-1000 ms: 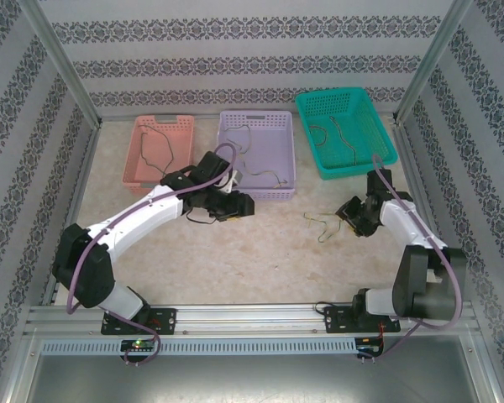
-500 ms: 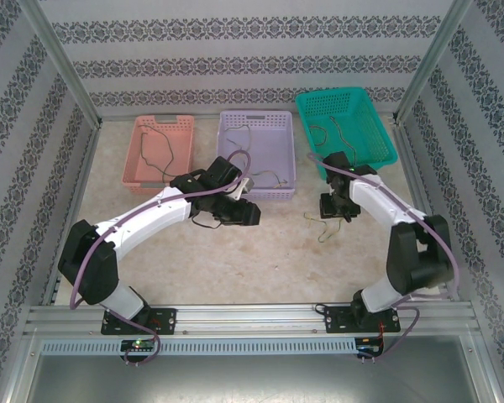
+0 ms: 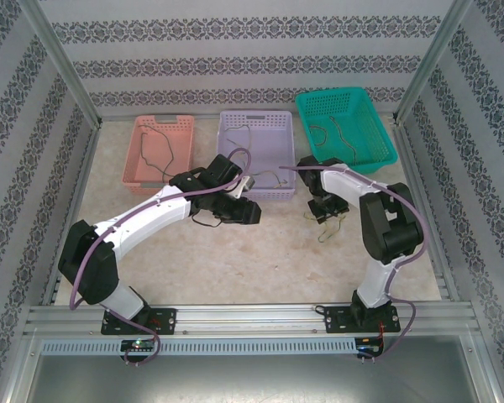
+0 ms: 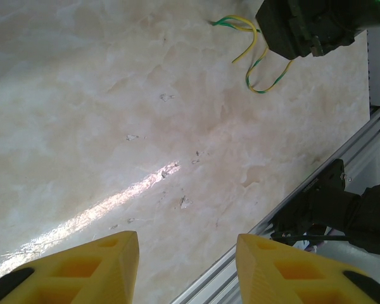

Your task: Untangle the cables

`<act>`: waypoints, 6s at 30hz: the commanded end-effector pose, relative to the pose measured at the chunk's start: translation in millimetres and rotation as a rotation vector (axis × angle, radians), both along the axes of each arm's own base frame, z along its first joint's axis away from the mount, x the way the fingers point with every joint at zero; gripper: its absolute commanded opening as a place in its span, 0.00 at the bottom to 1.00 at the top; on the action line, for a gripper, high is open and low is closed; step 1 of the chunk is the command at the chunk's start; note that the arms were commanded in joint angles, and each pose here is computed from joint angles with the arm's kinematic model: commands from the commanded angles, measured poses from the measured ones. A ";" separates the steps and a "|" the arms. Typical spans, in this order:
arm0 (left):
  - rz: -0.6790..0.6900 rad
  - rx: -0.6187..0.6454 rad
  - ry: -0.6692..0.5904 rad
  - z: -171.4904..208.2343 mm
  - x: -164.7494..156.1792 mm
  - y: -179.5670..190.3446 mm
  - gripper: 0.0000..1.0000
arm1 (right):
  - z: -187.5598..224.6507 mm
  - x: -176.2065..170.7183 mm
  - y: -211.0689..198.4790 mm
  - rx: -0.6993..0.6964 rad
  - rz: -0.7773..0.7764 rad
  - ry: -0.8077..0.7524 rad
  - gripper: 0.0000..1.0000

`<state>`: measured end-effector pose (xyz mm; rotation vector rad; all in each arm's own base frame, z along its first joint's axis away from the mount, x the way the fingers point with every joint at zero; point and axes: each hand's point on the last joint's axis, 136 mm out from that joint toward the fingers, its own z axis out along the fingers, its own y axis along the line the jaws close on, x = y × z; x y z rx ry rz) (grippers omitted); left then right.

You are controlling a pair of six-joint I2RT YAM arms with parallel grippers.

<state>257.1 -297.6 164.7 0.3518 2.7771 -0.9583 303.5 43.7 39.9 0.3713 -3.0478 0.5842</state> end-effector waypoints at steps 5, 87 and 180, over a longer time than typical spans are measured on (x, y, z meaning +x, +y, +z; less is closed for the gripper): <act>-0.015 -0.006 0.000 2.7 -2.3 -3.3 0.45 | -10.8 8.9 -2.6 -0.035 -0.001 0.037 0.46; 0.554 -0.210 0.411 38.5 41.8 -43.5 0.51 | 210.0 -12.1 131.9 0.711 -0.123 -0.679 0.00; 0.428 -0.532 0.288 237.3 109.5 -18.3 0.45 | 294.4 39.7 165.8 0.765 0.573 -0.897 0.00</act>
